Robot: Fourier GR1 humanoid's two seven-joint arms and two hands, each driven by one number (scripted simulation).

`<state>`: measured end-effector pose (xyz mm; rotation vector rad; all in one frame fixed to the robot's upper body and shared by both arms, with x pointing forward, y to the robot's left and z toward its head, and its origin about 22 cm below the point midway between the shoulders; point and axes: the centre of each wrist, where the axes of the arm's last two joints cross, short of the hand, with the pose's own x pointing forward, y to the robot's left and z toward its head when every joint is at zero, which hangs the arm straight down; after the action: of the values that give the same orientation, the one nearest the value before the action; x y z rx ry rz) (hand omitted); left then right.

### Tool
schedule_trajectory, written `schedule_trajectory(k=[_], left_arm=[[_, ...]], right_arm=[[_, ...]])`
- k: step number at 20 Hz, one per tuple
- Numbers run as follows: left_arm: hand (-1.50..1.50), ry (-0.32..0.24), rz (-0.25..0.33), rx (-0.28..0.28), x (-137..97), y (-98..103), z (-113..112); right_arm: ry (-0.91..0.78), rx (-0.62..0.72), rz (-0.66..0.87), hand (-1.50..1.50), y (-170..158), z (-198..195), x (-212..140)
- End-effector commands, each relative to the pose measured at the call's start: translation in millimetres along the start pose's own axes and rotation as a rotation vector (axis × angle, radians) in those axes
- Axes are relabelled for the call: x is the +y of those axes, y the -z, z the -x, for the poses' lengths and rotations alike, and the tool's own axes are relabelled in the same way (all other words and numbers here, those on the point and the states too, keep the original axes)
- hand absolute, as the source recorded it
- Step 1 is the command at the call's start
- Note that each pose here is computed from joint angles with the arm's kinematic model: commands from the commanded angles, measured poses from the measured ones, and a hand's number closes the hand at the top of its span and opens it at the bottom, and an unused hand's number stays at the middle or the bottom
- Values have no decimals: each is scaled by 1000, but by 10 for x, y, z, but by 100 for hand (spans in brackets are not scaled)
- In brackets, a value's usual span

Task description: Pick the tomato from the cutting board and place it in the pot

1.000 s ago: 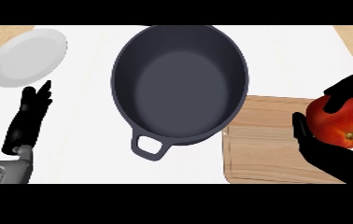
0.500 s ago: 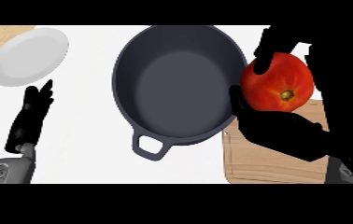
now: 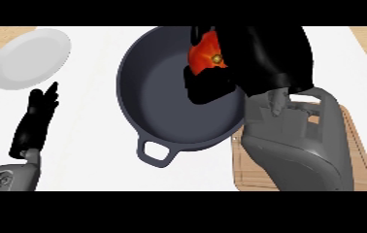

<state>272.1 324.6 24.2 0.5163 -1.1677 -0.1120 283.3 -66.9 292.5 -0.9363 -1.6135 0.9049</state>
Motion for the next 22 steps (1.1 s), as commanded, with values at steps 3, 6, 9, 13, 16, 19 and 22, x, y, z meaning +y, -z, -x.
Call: schedule_trajectory(k=[3,6,9,13,16,19,22], left_arm=[[0,6,1,-6,-9,15,-33],[0,20,18,-13,163,-160,180],[0,-10,10,1,182,79,-65],[0,13,0,-5,57,-10,-99],[0,7,3,-5,123,-21,-91],[0,-1,12,9,37,-87,-71],[0,9,-9,10,2,-84,47]], right_arm=[[109,143,-120,150,314,166,543],[135,198,-207,-150,493,195,561],[212,152,-191,-150,400,93,760],[429,162,-90,-150,464,219,853],[566,146,43,-150,444,189,672],[643,184,167,-150,403,432,780],[690,191,253,-150,340,549,684]])
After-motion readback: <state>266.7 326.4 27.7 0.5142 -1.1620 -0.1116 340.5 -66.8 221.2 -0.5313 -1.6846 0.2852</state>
